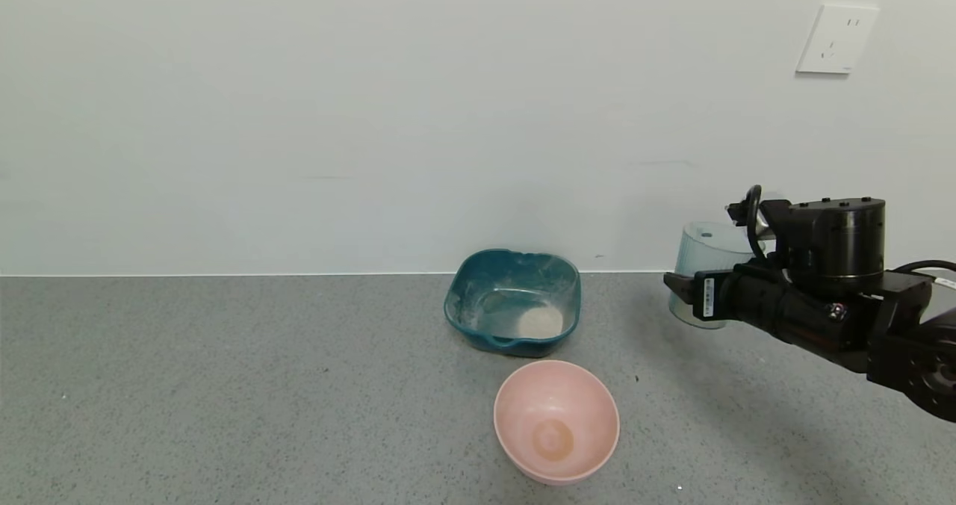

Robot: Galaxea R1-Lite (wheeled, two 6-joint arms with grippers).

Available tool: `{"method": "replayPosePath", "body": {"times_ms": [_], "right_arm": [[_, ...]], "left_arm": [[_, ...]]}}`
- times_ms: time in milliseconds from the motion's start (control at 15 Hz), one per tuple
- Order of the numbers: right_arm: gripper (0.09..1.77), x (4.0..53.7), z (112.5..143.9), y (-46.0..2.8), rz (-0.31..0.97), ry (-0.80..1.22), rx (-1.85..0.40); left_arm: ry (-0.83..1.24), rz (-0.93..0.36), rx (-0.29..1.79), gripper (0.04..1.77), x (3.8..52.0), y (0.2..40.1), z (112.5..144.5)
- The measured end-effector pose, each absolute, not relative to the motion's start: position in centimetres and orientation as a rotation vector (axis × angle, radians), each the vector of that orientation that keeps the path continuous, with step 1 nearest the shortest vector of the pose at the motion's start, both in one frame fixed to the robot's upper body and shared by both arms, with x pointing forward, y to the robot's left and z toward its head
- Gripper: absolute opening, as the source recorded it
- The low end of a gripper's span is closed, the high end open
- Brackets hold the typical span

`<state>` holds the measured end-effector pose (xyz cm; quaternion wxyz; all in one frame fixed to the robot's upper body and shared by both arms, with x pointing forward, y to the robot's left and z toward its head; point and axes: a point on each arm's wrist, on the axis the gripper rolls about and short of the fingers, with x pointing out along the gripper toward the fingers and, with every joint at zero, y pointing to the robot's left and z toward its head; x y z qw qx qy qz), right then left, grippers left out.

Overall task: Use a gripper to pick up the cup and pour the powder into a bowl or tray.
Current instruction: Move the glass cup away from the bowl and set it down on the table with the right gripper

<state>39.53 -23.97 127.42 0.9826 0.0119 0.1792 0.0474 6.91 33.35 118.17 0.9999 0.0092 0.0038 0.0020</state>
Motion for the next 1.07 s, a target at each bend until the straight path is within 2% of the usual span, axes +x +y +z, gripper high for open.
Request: {"method": "replayPosePath", "body": {"times_ms": [333,1067], "right_arm": [[1.36,40.8,125.1,-24.7,0.089,0.274,0.060],[1.36,44.4,117.6,-24.8,0.061,0.319,-0.020]], "left_arm": [[0.008,0.004,0.018,1.76,6.9,33.4,118.2],[0.008,0.004,0.018,1.76,6.9,33.4,118.2]]}}
